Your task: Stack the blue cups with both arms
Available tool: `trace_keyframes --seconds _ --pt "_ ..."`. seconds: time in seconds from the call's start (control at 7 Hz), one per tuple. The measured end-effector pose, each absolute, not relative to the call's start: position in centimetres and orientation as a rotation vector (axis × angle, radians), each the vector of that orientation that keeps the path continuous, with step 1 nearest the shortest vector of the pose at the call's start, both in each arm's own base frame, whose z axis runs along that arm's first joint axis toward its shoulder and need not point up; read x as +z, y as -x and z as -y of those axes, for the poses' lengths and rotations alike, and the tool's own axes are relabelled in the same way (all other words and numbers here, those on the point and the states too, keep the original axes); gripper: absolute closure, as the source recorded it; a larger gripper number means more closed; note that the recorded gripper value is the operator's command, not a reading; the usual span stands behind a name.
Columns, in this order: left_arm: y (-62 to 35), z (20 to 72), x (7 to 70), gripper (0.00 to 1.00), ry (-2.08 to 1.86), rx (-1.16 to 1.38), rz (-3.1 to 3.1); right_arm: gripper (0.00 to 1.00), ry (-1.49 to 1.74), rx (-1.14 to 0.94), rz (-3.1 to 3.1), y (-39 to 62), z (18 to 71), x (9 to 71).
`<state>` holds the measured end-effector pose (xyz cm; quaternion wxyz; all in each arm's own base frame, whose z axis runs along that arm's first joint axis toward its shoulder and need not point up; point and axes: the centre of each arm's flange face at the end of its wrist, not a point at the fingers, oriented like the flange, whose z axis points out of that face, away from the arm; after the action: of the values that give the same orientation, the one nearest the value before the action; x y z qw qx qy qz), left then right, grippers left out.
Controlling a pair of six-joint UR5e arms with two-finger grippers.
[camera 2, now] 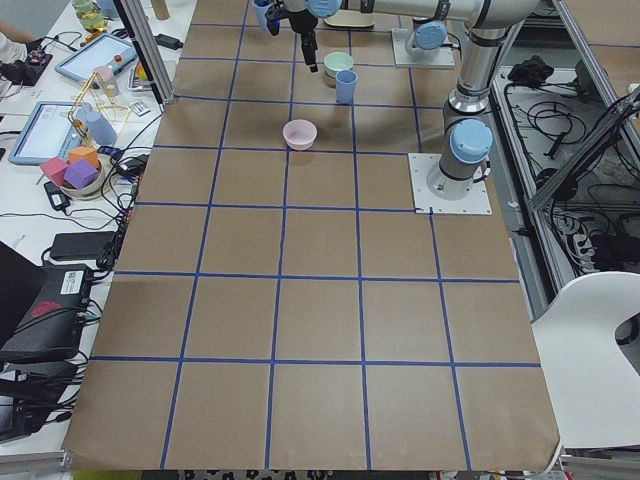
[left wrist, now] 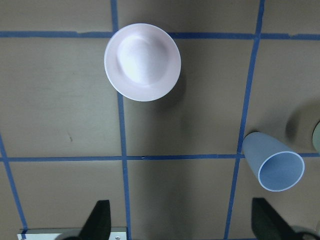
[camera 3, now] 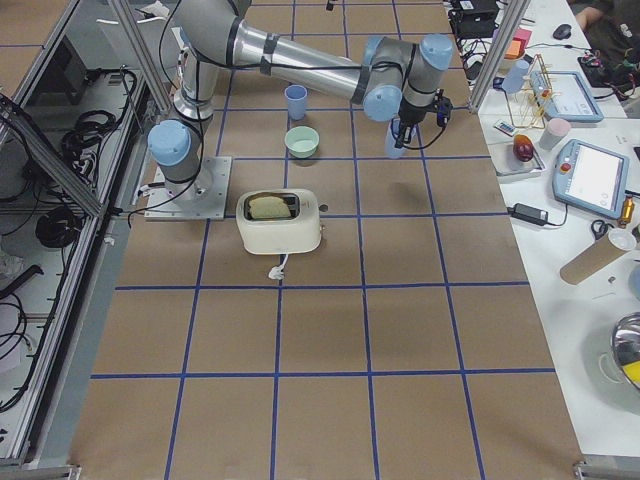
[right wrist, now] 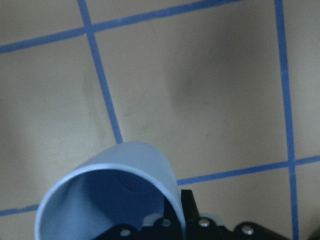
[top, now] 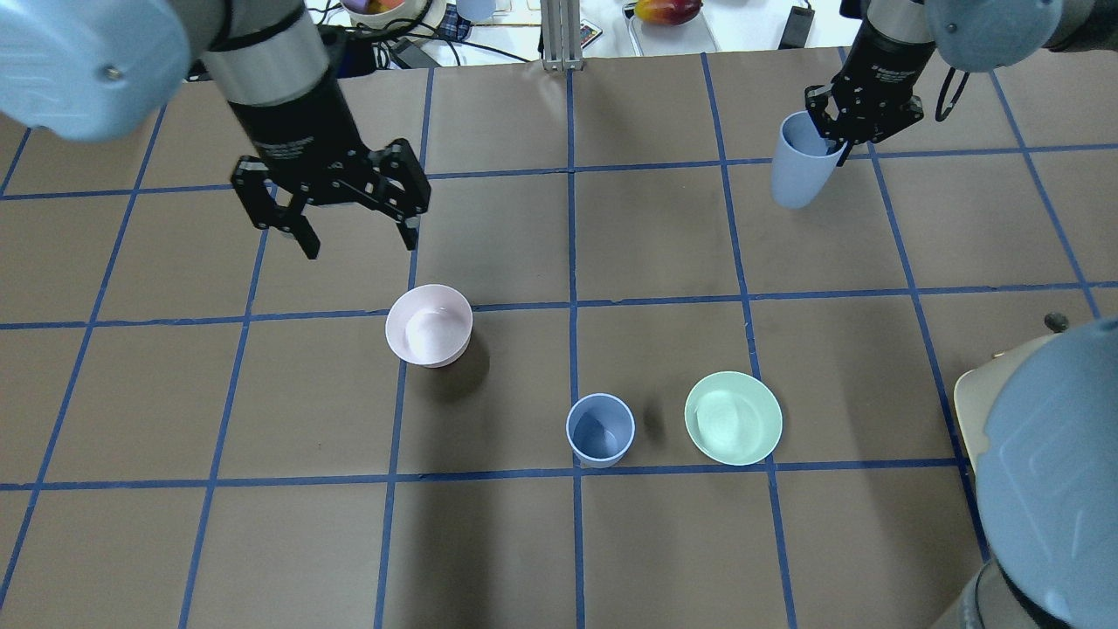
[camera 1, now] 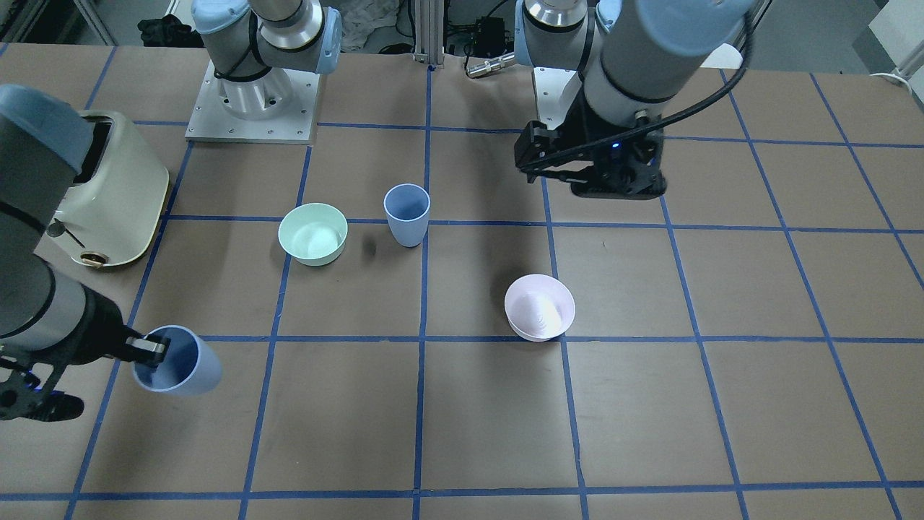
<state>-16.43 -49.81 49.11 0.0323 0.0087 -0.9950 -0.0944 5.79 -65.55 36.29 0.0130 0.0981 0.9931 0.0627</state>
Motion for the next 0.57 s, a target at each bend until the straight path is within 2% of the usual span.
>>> trace_keyframes --seconds 0.29,0.57 --pt "13.0 49.2 53.2 0.00 -0.028 -0.055 3.073 1.00 -0.406 0.406 -3.055 -13.7 61.0 38.4" --pt "12.3 50.0 54.0 0.00 -0.016 0.134 3.119 1.00 -0.483 0.506 -3.051 -21.1 57.1 39.2"
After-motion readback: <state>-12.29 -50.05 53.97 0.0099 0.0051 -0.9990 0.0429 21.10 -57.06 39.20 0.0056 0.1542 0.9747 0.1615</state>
